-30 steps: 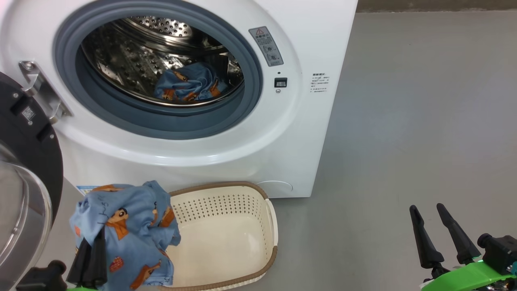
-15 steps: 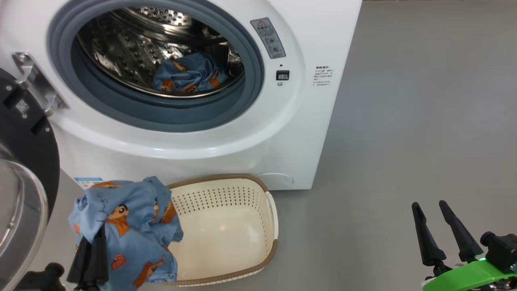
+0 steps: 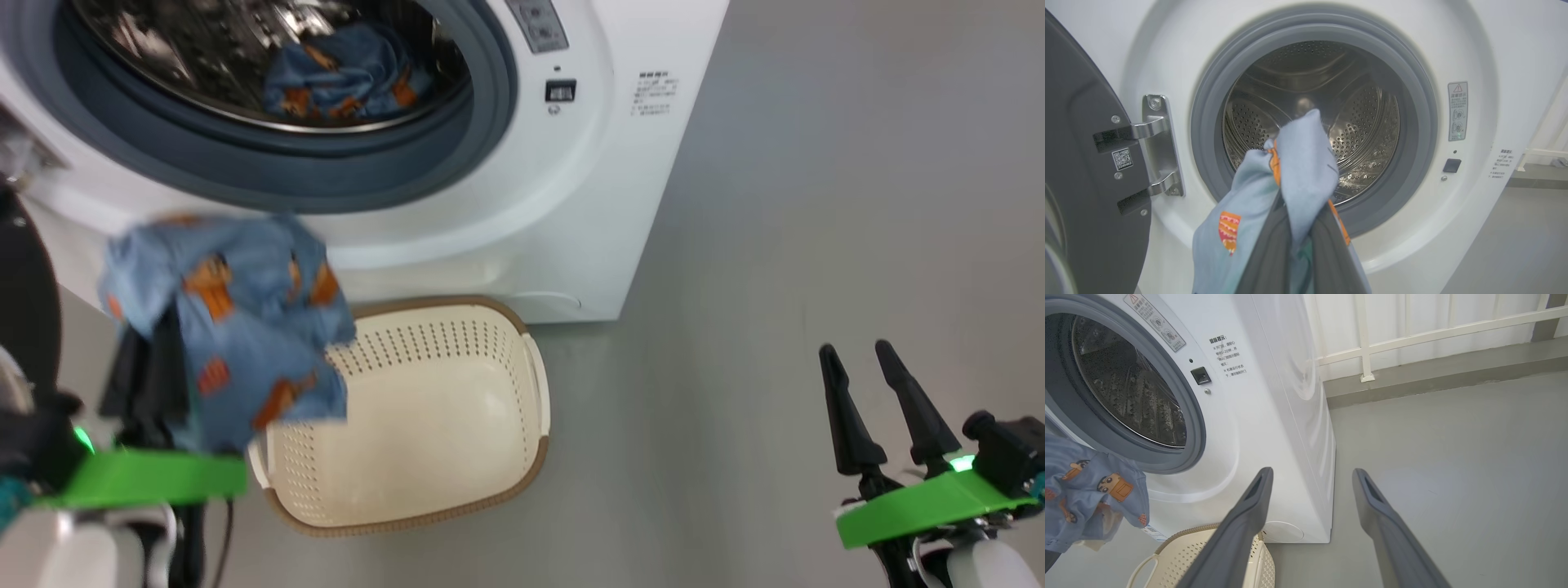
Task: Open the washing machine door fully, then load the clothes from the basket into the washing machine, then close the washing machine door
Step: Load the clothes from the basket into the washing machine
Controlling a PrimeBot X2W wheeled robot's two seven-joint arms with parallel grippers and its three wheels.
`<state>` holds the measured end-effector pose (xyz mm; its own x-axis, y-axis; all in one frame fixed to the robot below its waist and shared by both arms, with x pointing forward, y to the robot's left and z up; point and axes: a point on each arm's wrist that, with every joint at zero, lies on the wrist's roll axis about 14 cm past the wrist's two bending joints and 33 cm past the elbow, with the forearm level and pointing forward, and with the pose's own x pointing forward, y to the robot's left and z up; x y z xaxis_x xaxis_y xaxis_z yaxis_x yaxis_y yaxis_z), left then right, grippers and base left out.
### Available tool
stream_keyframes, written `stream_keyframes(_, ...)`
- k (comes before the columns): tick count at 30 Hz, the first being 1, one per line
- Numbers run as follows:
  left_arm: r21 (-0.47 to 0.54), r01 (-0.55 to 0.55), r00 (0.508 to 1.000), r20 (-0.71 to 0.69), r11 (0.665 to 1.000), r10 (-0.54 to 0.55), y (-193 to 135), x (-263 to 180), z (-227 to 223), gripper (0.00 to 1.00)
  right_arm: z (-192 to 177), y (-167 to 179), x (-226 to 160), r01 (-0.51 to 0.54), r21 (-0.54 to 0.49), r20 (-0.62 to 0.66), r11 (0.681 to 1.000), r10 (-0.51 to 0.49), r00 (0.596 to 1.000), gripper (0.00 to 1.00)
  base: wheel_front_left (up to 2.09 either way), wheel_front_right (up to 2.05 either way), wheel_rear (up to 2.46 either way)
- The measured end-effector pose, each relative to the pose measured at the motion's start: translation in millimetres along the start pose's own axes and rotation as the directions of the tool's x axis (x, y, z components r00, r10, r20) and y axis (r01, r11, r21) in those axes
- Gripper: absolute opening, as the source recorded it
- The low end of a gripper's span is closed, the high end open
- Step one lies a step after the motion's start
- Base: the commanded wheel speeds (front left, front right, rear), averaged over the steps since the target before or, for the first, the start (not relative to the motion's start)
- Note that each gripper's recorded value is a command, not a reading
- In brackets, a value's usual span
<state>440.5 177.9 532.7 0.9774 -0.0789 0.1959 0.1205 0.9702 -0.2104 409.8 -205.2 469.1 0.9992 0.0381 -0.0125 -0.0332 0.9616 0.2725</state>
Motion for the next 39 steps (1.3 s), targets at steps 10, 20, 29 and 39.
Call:
stream_keyframes(10,0.021,0.075,0.992,0.105,0.997,-0.077,-9.2,87.3,14.1,0.0,-14.6,-4.8,17.4,0.03,0.022,-0.021,0.999,-0.03,0.999,1.0,0.0,0.0,0.0)
stream_keyframes(20,-0.013,0.141,0.989,-0.032,0.99,-0.141,-26.2,152.9,-43.1,0.0,-21.5,-21.1,17.6,0.095,0.028,-0.033,0.995,-0.094,0.995,1.0,0.0,0.0,0.0)
stream_keyframes(29,-0.067,0.132,0.983,-0.123,0.989,-0.139,-30.6,212.5,-80.5,0.0,-27.1,-28.3,19.8,0.132,0.032,-0.043,0.991,-0.131,0.991,1.0,0.0,0.0,0.0)
stream_keyframes(39,-0.032,0.142,0.989,-0.046,0.989,-0.143,-31.8,267.5,-67.8,0.0,-34.2,-46.4,10.2,0.199,0.017,-0.068,0.98,-0.197,0.978,1.0,0.0,0.0,0.0)
